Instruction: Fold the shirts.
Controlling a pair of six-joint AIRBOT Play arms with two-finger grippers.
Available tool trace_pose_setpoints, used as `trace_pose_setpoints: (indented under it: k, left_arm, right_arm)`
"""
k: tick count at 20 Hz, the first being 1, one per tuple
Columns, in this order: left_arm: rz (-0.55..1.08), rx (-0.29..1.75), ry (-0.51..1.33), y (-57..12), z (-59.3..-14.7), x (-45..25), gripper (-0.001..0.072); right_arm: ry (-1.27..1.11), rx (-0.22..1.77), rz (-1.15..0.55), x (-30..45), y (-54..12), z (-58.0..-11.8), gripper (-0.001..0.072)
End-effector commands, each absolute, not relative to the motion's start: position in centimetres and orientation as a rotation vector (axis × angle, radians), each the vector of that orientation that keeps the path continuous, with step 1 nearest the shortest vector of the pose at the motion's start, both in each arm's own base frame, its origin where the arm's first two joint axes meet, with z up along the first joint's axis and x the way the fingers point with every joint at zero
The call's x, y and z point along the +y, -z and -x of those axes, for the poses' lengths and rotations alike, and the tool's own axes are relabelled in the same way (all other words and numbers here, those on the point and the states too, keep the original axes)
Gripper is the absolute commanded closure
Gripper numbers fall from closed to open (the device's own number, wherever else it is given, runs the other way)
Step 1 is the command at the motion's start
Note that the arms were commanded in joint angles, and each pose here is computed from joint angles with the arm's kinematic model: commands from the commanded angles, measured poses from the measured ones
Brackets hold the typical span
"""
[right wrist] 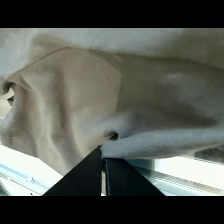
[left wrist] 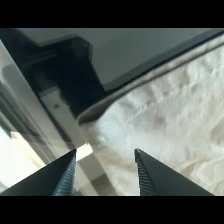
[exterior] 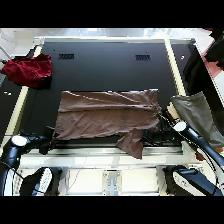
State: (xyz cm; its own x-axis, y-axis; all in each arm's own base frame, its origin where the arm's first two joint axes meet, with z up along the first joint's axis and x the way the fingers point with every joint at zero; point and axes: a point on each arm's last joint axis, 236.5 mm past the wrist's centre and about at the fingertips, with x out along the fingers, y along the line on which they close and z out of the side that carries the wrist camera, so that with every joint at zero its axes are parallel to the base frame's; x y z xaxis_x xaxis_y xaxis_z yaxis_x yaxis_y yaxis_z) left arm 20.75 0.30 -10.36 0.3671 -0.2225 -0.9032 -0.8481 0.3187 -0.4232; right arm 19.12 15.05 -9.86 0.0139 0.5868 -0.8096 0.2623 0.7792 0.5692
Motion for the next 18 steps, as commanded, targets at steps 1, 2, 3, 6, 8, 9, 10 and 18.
trace_pose_setpoints:
  k: [1,2,3,6,8,9,10,18]
  left_arm:
    - [1.191,1.084,-0.574,10.2,-21.9,1.5,0.0385]
    - [1.19,1.07,-0.575,10.1,-22.1,1.7,0.042]
    - [1.189,1.062,-0.575,10.0,-22.2,1.9,0.0515]
    - [1.187,1.045,-0.569,9.9,-22.6,2.0,0.0698]
    - [1.162,1.037,-0.486,9.2,-23.4,1.3,0.0699]
    - [1.127,1.02,-0.414,8.2,-24.2,0.8,0.0699]
    - [1.067,0.984,-0.352,6.7,-25.2,0.9,0.0699]
    - [0.636,0.715,-0.165,-7.9,-30.0,3.6,0.0701]
  right_arm:
    - [-0.28,1.554,-0.711,15.1,9.8,-19.6,0.0697]
    - [-0.282,1.554,-0.714,15.1,9.8,-19.6,0.0697]
    - [-0.282,1.554,-0.714,15.1,9.8,-19.6,0.0697]
    - [-0.315,1.518,-0.676,15.1,9.6,-20.3,0.0698]
    - [-0.331,1.473,-0.668,15.2,8.4,-21.5,0.0699]
    - [-0.353,1.445,-0.652,15.2,7.3,-22.1,0.0699]
    - [-0.381,1.411,-0.609,15.1,5.8,-22.6,0.0699]
    - [-0.426,1.147,-0.447,13.8,-4.6,-25.7,0.07]
